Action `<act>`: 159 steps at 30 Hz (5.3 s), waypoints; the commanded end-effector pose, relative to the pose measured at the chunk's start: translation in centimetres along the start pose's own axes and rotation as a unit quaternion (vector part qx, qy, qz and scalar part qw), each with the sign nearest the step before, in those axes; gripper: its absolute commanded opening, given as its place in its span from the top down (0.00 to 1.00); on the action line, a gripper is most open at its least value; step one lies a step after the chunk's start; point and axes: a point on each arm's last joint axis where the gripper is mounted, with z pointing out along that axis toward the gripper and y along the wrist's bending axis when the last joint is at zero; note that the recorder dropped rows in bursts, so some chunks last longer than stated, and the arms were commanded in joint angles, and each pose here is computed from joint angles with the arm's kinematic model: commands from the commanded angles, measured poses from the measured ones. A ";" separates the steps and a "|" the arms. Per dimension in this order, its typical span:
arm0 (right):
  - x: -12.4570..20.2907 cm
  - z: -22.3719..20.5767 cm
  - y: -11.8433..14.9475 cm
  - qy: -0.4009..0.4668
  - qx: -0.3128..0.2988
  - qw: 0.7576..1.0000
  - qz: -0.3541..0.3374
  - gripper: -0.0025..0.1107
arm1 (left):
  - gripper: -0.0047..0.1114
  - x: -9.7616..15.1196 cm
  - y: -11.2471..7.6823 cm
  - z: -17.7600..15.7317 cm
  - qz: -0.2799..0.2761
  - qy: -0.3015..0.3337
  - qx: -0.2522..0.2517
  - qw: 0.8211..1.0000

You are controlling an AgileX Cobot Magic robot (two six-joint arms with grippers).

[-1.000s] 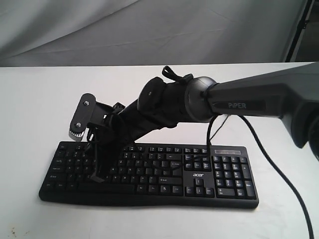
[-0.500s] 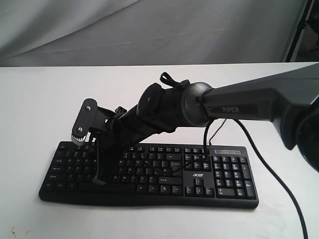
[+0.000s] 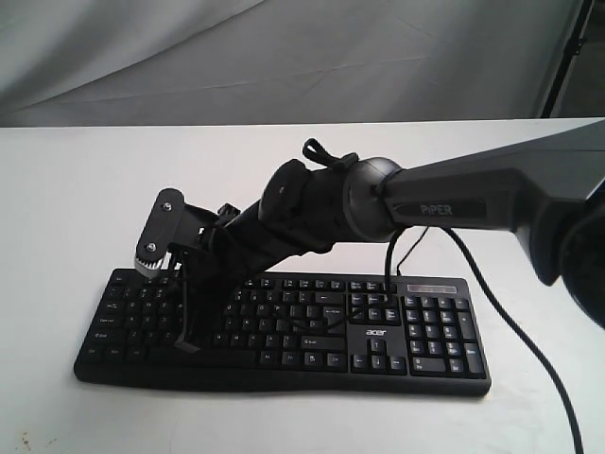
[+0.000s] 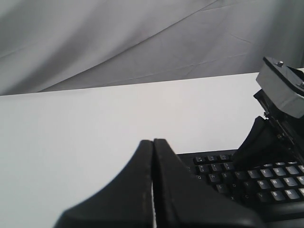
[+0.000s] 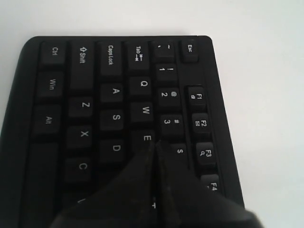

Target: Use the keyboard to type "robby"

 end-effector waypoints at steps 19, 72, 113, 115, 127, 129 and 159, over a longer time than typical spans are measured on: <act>-0.4 -0.1 -0.1 -0.011 0.005 1.000 0.015 0.98 | 0.96 0.1 0.0 0.0 0.001 -0.002 0.003 1.000; 0.0 0.6 0.2 -0.007 -0.005 1.000 0.020 0.98 | 0.96 0.1 0.0 0.0 0.001 -0.002 0.003 1.000; 1.1 2.1 0.5 0.007 -0.001 1.000 0.015 0.98 | 0.96 0.1 0.0 0.0 0.001 -0.002 0.003 1.000; -0.1 0.8 0.3 -0.007 0.006 1.000 0.009 0.98 | 0.96 0.1 0.0 0.0 0.001 -0.002 0.003 1.000; -3.0 -4.1 -0.3 -0.023 0.013 1.000 -0.007 0.98 | 0.96 0.1 0.0 0.0 0.001 -0.002 0.003 1.000; -2.4 -4.4 -0.6 -0.010 0.003 1.000 -0.001 0.98 | 0.96 0.1 0.0 0.0 0.001 -0.002 0.003 1.000; 4.3 -6.7 -1.5 0.045 -0.014 0.997 0.054 0.98 | 0.96 0.1 0.0 0.0 0.001 -0.002 0.003 1.000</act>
